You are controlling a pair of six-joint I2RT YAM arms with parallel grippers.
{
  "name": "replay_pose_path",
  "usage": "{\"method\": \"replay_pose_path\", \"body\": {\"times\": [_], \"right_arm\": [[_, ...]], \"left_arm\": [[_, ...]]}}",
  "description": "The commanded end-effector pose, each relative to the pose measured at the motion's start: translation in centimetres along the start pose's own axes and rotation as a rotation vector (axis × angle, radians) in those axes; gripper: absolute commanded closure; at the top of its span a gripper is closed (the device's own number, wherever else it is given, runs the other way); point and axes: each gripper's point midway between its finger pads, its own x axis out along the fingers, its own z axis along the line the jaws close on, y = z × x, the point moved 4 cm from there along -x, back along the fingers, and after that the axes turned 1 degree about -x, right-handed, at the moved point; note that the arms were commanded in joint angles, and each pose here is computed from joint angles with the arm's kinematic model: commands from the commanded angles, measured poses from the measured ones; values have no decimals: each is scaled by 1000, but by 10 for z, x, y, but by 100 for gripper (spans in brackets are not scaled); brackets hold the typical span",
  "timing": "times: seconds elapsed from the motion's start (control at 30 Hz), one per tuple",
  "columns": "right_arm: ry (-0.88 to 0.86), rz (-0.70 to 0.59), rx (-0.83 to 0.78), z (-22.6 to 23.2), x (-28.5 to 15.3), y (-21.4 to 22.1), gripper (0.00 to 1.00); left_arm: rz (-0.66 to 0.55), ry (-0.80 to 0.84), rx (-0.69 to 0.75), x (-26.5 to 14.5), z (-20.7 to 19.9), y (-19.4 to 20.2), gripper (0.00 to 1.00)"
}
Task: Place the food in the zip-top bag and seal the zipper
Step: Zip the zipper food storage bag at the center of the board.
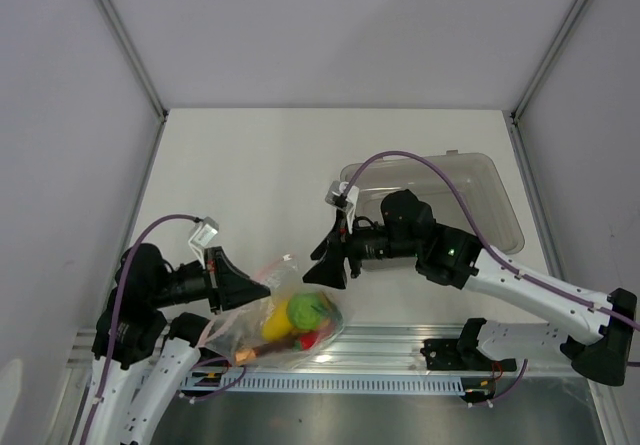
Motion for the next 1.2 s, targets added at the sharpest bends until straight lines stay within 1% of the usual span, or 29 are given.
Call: {"method": "replay_pose_path", "body": {"times": [0.0, 0.07, 0.37, 0.47, 0.53, 0.63, 0.73, 0.77, 0.8, 0.9, 1.0, 1.1, 1.17], "right_arm": [[-253, -69, -101, 35, -2, -22, 34], [-270, -75, -110, 38, -4, -25, 39], [-295, -67, -113, 39, 1, -24, 43], [-297, -63, -107, 36, 8, -24, 50], [-301, -70, -112, 37, 10, -28, 51], [-308, -59, -114, 36, 17, -31, 56], [-318, -44, -108, 35, 23, -30, 59], [-334, -69, -126, 37, 23, -35, 61], [-338, -64, -123, 36, 25, -34, 64], [-357, -62, -127, 38, 27, -35, 67], [-371, -62, -133, 39, 27, -36, 75], [-402, -56, -144, 42, 27, -35, 76], [-416, -46, -146, 43, 28, -33, 84]], "left_arm": [[-7, 84, 50, -2, -14, -2, 100], [-5, 86, 48, -2, -14, -2, 99], [-2, 122, 63, -3, -20, -3, 100], [0, 137, 70, -4, -22, -1, 99], [0, 145, 78, -5, -24, -1, 99], [2, 147, 82, -5, -24, 1, 100], [5, 152, 86, -6, -25, 1, 100], [6, 151, 87, -5, -24, 1, 99], [6, 153, 88, -5, -25, 1, 99], [11, 151, 82, -4, -22, 2, 99], [16, 150, 77, -3, -20, 3, 100], [20, 149, 77, -3, -18, 4, 99], [20, 147, 77, -2, -17, 4, 99]]}}
